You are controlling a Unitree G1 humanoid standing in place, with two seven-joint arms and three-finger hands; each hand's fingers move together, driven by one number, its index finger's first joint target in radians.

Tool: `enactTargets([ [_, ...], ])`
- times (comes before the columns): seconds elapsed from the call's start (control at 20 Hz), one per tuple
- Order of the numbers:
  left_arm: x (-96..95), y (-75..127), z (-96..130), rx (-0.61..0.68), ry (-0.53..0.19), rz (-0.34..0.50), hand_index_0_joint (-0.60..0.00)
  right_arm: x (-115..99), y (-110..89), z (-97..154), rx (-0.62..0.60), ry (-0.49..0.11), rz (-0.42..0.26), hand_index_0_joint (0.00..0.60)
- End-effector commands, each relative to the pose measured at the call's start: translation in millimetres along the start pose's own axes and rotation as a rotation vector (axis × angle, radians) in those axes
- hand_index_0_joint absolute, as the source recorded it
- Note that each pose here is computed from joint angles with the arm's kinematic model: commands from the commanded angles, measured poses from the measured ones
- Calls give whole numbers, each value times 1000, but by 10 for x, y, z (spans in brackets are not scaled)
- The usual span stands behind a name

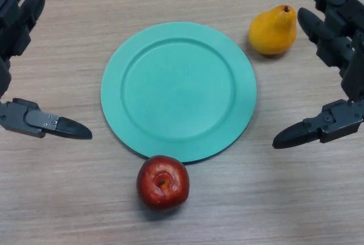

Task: Pick up the red apple and place it on the plate

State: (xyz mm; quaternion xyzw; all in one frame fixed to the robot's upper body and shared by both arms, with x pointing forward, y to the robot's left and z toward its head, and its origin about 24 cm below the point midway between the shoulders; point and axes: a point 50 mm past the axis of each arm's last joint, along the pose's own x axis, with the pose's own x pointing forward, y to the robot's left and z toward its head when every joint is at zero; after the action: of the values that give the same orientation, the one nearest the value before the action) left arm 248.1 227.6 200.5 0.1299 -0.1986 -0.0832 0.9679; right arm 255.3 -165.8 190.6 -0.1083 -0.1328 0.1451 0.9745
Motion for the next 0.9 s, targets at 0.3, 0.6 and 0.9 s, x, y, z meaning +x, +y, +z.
enactTargets([
  [0.3, -66, 120, 282, 112, -160, 37, 0, -35, -88, 288, -92, -168, -34, 0],
  [0.6, -335, -210, 11, -18, -41, -14, 0, -4, -47, 309, -86, -170, -27, 0],
  [0.9, -688, -757, -250, -15, 9, -129, 0, -27, -96, 312, -95, -163, -36, 0],
])
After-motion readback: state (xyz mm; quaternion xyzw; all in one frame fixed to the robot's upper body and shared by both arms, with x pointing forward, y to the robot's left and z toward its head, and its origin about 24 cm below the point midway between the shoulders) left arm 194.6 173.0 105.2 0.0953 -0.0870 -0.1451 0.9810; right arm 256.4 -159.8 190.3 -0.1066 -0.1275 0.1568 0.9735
